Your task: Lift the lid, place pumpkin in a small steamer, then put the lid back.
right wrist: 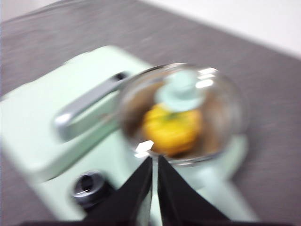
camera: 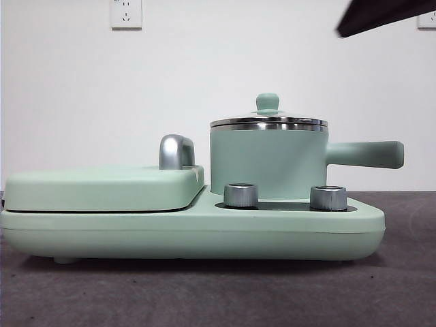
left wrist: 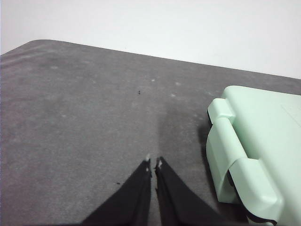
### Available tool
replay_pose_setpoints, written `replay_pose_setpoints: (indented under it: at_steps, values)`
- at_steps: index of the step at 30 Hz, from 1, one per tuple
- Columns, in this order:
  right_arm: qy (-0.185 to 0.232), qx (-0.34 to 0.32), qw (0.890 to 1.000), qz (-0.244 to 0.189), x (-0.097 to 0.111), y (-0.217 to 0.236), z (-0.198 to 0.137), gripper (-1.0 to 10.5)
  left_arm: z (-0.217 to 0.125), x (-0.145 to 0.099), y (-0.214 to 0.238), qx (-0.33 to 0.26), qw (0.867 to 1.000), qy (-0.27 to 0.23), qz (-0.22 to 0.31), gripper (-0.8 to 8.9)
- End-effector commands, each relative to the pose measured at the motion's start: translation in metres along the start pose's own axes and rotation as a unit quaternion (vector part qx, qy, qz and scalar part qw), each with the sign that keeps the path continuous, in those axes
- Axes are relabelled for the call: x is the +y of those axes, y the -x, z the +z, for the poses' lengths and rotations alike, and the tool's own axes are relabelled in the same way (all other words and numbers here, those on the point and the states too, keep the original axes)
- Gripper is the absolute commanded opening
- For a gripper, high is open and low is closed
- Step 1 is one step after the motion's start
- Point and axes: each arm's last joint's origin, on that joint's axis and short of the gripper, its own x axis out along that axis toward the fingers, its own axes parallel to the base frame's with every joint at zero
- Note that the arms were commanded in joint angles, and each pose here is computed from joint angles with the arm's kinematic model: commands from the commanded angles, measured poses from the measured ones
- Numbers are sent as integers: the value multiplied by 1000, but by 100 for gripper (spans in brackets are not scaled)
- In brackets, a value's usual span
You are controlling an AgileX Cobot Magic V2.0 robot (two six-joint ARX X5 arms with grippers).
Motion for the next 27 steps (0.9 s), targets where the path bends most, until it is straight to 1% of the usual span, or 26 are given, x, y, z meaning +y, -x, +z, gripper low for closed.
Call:
replay_pose_setpoints:
  at_steps: [1,4,8,14,17,21,27]
  values:
    - [10,-17,999,-38,-7,12,-8,15,-5,1,-2,2,1000,2,3,26]
    - [11,-61,995,-75,-13,29,-21,15,-5,1,-2,2,1000,2,3,26]
    - [13,-115,985,-125,-19,43,-46,15,-5,1,-2,2,1000,2,3,26]
    - [11,-160,972,-174,-23,46,-89,15,-5,1,-2,2,1000,2,3,26]
    - [11,-175,967,-186,-23,46,-105,15,-5,1,-2,2,1000,2,3,26]
    - [16,-193,963,-190,-21,44,-123,15,-5,1,-2,2,1000,2,3,26]
    - [17,-198,961,-192,-20,38,-147,15,-5,1,-2,2,1000,2,3,26]
